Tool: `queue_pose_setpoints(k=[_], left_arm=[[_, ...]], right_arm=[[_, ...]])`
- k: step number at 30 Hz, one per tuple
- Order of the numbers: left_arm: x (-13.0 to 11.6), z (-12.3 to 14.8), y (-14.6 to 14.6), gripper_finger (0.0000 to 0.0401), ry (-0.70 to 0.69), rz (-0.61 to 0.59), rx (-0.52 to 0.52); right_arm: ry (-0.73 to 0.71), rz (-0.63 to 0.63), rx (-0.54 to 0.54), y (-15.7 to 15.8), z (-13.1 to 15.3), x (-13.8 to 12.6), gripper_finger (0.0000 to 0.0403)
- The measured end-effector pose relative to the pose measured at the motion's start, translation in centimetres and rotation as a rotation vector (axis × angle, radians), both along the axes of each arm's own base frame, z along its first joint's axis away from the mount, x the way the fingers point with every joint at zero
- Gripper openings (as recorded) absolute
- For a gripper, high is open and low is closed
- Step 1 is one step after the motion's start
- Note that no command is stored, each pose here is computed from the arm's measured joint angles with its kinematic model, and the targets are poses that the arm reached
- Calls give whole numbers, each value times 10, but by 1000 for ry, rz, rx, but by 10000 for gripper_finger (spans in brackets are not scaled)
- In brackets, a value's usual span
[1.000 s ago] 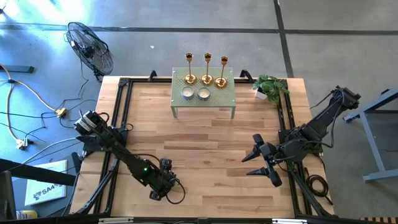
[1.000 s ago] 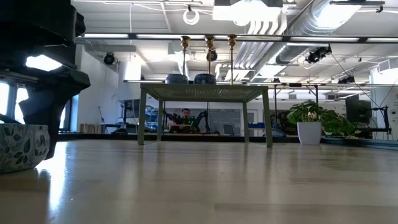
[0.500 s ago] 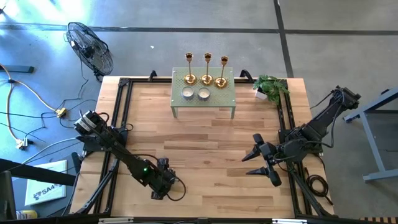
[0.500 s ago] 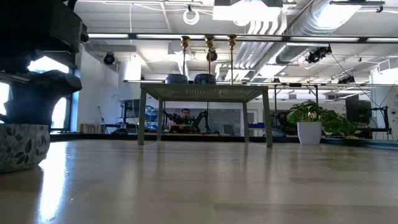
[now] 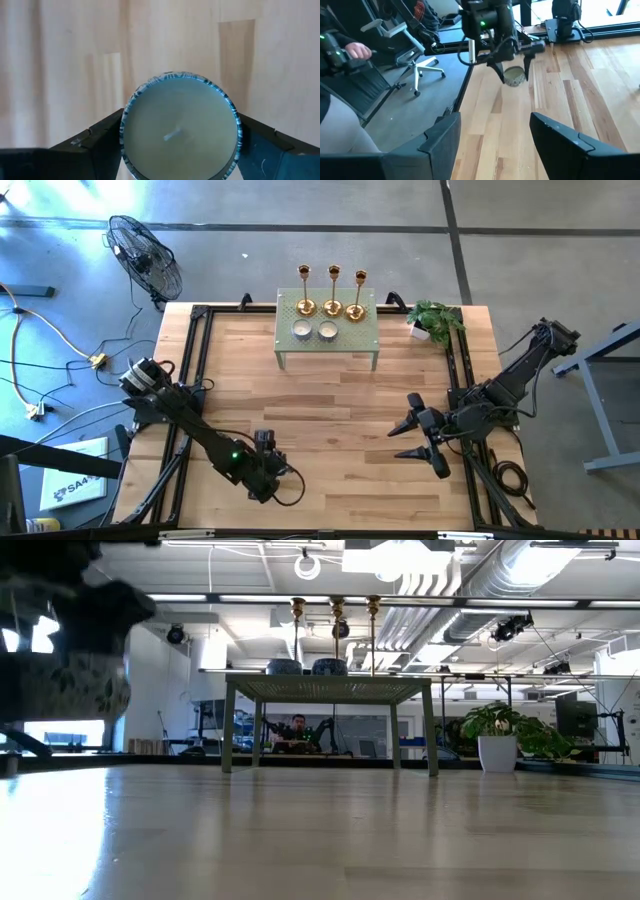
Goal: Pick & Place candle stick holders
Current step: Put the blue scented candle on the shelf
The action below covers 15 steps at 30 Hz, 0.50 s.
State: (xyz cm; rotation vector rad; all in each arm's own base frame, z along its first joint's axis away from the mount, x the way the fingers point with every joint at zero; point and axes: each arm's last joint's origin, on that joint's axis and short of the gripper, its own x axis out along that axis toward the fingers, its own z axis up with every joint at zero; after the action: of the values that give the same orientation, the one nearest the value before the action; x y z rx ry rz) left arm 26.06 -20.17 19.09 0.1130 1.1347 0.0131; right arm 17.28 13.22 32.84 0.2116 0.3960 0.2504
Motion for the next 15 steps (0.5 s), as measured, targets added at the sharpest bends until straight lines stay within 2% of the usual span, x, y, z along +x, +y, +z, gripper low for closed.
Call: queue_pose_setpoints(k=[4, 6, 10, 15], left_arm=[[3, 30, 4, 290, 17, 111, 63], [7, 44, 7, 290, 25, 127, 68], [22, 78, 10, 290, -27, 123, 25], [43, 120, 18, 290, -114, 62, -85]], right_arm=[[-12, -2, 10, 0, 1, 0, 232], [-22, -4, 18, 1, 3, 1, 232], [-32, 6, 34, 1, 4, 1, 234], [-37, -8, 116, 2, 7, 2, 232]])
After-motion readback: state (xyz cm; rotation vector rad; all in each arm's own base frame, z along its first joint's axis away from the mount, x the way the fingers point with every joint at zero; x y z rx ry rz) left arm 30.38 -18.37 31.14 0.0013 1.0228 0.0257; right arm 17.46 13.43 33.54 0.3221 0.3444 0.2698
